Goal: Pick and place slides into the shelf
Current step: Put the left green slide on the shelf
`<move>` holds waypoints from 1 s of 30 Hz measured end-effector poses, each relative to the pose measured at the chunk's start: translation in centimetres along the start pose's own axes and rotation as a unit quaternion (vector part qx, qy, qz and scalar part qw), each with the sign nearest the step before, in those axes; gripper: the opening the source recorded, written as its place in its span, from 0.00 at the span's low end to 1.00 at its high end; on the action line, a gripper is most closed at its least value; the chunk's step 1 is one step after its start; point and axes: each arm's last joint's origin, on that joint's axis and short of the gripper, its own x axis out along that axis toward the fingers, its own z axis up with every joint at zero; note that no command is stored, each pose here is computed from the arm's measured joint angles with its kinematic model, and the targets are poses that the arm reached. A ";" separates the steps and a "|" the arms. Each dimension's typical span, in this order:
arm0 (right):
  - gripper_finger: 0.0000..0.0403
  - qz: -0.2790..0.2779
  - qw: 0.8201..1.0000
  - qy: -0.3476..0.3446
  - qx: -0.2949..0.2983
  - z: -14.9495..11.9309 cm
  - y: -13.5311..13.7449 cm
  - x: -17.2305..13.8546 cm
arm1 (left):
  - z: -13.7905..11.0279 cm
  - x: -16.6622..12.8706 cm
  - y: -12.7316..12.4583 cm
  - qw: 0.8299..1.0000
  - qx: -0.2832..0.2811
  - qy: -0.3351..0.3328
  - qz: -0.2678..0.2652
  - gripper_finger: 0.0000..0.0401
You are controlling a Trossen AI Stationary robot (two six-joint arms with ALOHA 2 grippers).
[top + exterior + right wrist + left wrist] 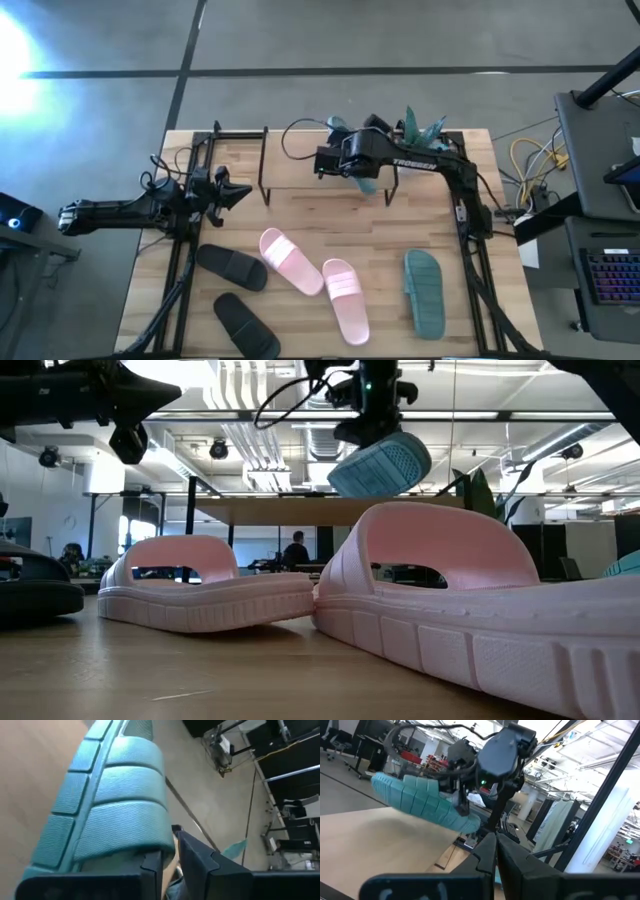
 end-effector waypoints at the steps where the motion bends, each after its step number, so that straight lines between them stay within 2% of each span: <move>1: 0.11 -0.004 1.000 -0.005 0.002 0.0 -0.3 -0.2 | 0.0 0.0 0.0 1.000 0.000 0.000 0.000 0.00; 9: 0.06 -0.018 1.000 0.003 -0.021 -0.3 -0.3 0.6 | 0.0 0.0 0.0 1.000 0.001 0.001 0.001 0.00; 13: 0.08 0.007 0.999 0.037 -0.022 -0.7 0.4 1.8 | 0.0 0.0 0.0 1.000 0.001 0.000 0.001 0.00; 17: 0.15 0.015 0.998 0.051 -0.034 -1.1 0.6 2.0 | 0.0 0.0 0.0 1.000 0.001 0.000 0.001 0.00; 25: 0.37 0.067 0.994 0.082 -0.037 -1.2 0.7 2.1 | 0.0 0.0 0.0 1.000 0.001 0.000 0.001 0.00; 30: 0.46 0.087 0.994 0.058 -0.043 -1.6 -0.5 0.1 | 0.0 0.0 0.0 1.000 0.000 0.000 0.001 0.00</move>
